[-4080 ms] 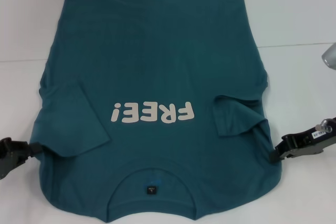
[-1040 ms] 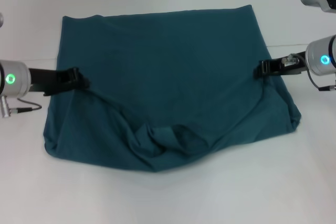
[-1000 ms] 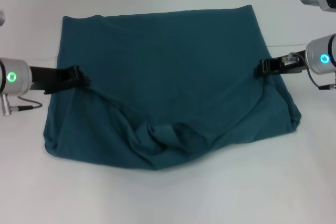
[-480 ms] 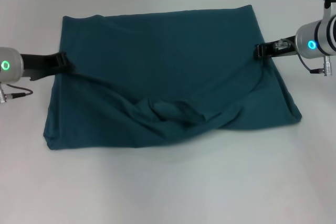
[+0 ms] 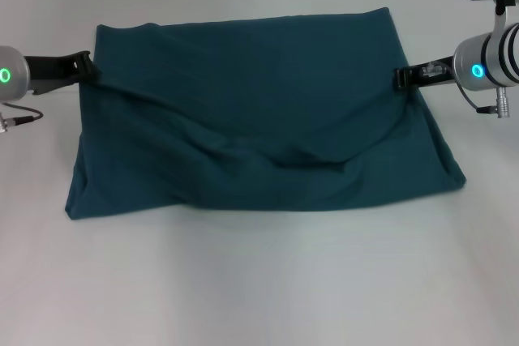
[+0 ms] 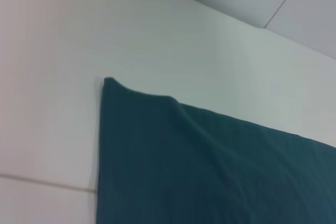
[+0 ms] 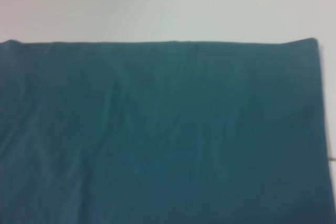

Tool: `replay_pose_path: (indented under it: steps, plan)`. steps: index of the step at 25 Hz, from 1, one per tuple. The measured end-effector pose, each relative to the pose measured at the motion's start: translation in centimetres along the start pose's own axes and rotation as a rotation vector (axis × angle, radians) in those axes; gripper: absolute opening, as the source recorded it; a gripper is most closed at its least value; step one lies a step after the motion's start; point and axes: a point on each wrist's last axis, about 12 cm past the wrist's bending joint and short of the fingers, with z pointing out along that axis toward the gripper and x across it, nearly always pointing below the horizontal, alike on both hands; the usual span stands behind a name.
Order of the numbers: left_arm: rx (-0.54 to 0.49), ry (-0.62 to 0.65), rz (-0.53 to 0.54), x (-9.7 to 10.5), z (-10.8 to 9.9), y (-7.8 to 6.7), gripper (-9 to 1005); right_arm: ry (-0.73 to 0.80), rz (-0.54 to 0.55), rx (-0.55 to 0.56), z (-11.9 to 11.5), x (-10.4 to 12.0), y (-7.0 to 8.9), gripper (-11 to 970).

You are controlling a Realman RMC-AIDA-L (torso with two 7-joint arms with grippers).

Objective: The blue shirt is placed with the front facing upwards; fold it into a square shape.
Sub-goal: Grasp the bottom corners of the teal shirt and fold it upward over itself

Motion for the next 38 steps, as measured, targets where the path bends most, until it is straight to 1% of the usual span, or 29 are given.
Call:
replay_pose_path:
  steps: [6,11,17,22,28,33,38]
  plan:
    - [-0.018,0.002,0.078,0.2,0.7,-1.0,2,-0.046,0.002,0.038,0.3,-0.2,-0.3,35]
    - [-0.016,0.002,0.119,0.6,1.0,-1.5,2,-0.084,-0.016,0.072,0.8,-0.3,-0.1,36]
    - [-0.039,-0.016,0.129,0.8,1.2,-1.3,3,-0.118,-0.033,0.099,1.2,-0.4,0.1,36]
    - [-0.063,-0.045,0.130,0.8,1.4,-1.2,7,-0.115,-0.047,0.110,1.5,0.1,0.1,37]
    - [-0.062,-0.051,0.149,0.8,1.6,-1.6,12,-0.108,-0.062,0.132,1.8,1.0,-0.2,37]
    - [-0.064,-0.055,0.150,0.9,1.7,-1.7,17,-0.112,-0.061,0.139,1.9,1.1,-0.3,38]
    - [-0.058,-0.049,0.177,1.5,1.9,-2.0,21,-0.109,-0.078,0.140,1.9,1.2,-0.1,38]
